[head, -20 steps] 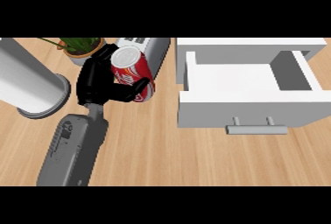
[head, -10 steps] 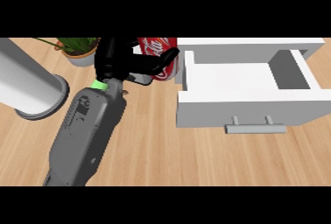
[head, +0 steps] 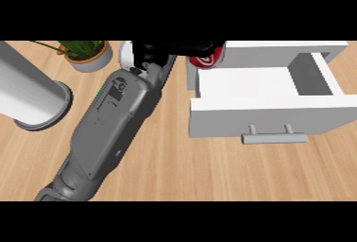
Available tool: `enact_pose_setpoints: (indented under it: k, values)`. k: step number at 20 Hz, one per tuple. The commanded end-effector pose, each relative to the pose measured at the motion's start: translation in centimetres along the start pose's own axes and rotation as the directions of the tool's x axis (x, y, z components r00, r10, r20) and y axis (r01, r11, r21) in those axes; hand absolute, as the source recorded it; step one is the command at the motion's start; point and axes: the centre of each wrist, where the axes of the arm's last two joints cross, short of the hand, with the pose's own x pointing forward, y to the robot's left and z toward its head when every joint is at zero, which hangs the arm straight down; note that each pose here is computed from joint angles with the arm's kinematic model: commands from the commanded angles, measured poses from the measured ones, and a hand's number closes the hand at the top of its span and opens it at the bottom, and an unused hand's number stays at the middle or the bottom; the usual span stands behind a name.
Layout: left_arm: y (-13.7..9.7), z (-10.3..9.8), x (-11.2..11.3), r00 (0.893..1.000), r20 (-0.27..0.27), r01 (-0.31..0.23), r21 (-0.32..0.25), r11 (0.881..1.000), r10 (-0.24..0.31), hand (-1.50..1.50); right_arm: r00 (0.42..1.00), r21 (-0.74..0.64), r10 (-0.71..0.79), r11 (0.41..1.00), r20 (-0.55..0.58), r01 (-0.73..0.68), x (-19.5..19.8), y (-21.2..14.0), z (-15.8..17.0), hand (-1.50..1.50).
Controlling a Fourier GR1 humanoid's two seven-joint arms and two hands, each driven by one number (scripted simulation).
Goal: Pick up the can, place it into the drawer and close the drawer
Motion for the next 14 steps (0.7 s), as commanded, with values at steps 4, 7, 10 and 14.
enact_pose_setpoints:
  k: [4,7,10,14]
  values:
    - [-2.8,-2.2,0.1,0.999,-0.012,0.029,0.022,0.999,-0.029,1.50,1.000,0.005,0.003,1.000,0.007,-0.003,0.5,0.9,-1.5,-1.50]
    - [-5.0,-2.7,2.4,0.999,-0.023,0.022,-0.027,0.999,-0.023,1.50,1.000,0.003,-0.008,1.000,0.016,0.008,-0.2,1.4,-2.0,-1.50]
    - [-4.8,-2.8,0.3,0.999,-0.024,0.026,-0.012,1.000,-0.027,1.50,1.000,0.005,0.001,1.000,0.029,-0.001,-0.2,1.1,-1.4,-1.50]
    - [-5.1,-2.7,-0.5,0.999,-0.026,0.032,-0.022,0.999,-0.032,1.50,1.000,0.008,0.008,1.000,0.021,-0.008,0.5,1.1,-0.7,-1.50]
